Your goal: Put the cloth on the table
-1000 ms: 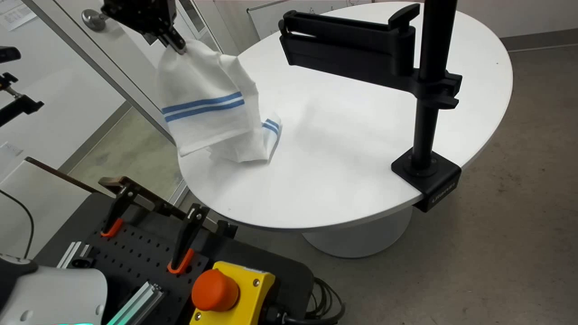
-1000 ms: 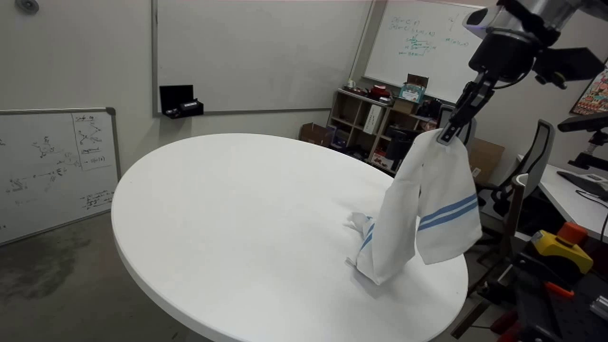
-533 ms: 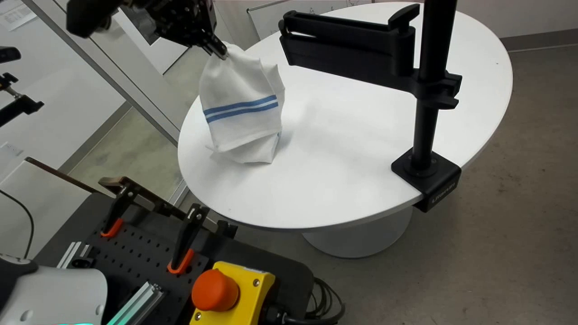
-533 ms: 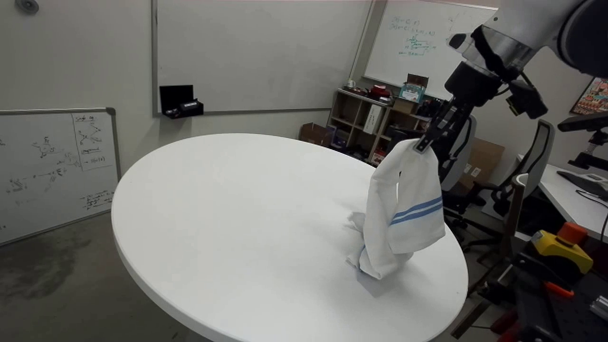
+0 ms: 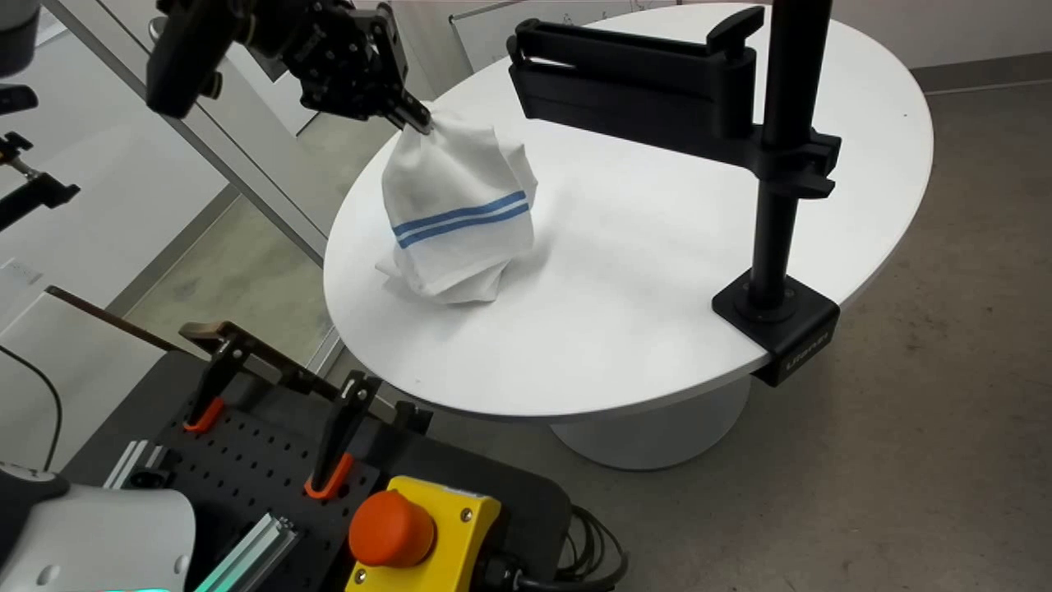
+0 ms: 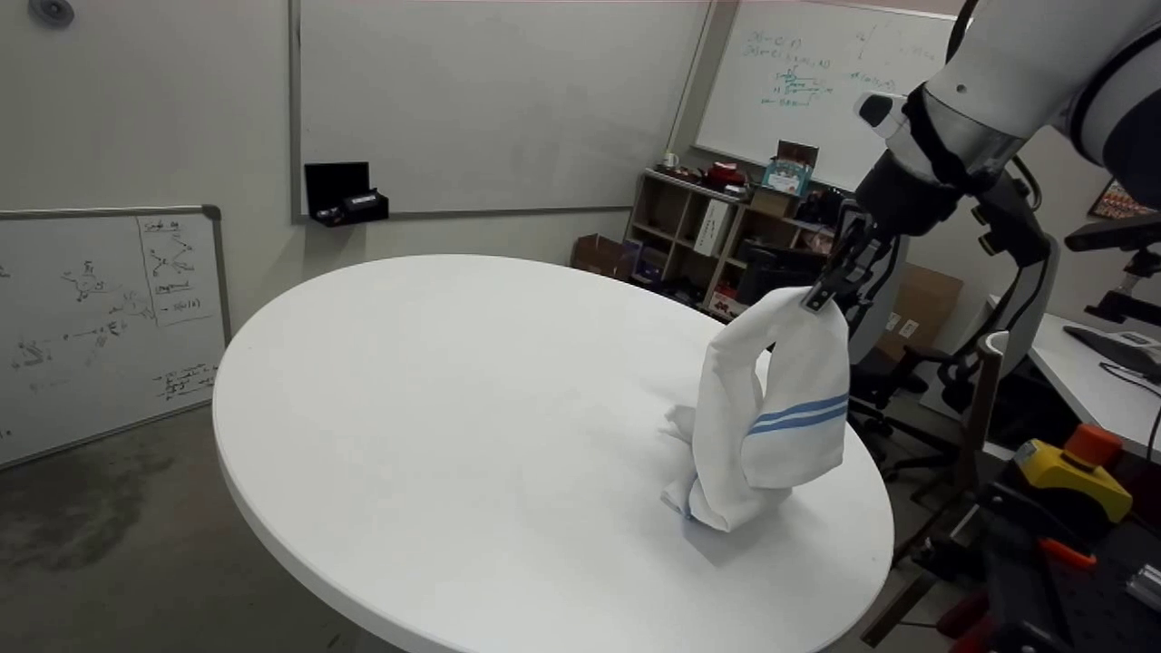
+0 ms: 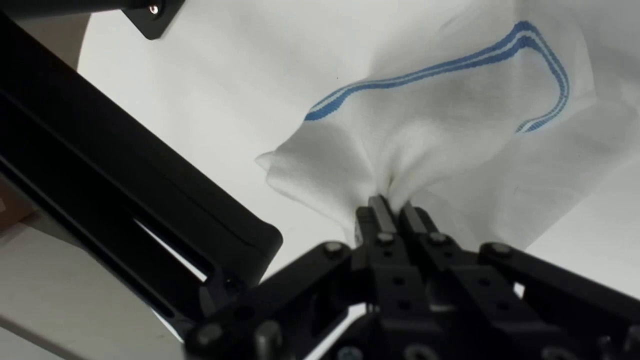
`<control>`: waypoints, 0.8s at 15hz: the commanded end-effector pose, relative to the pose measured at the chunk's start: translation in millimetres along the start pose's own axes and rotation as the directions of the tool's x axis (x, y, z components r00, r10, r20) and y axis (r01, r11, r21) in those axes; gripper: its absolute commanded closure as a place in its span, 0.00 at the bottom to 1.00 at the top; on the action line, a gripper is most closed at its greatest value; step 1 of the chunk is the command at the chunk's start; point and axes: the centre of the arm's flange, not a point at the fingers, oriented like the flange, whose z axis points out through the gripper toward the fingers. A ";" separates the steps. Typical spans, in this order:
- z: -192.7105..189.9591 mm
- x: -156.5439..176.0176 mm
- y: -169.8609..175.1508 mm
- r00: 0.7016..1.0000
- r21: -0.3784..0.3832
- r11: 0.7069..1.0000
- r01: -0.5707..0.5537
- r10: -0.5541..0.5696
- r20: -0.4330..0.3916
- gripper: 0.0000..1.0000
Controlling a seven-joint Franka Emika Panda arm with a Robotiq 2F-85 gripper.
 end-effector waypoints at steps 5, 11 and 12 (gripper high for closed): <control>23.8 -10.0 -19.4 0.997 -0.024 0.999 -0.022 0.024 0.075 0.38; 30.6 -13.6 -24.4 0.994 0.002 0.999 -0.052 0.052 0.101 0.00; 32.2 -14.7 -25.7 0.992 0.016 0.998 -0.061 0.059 0.109 0.00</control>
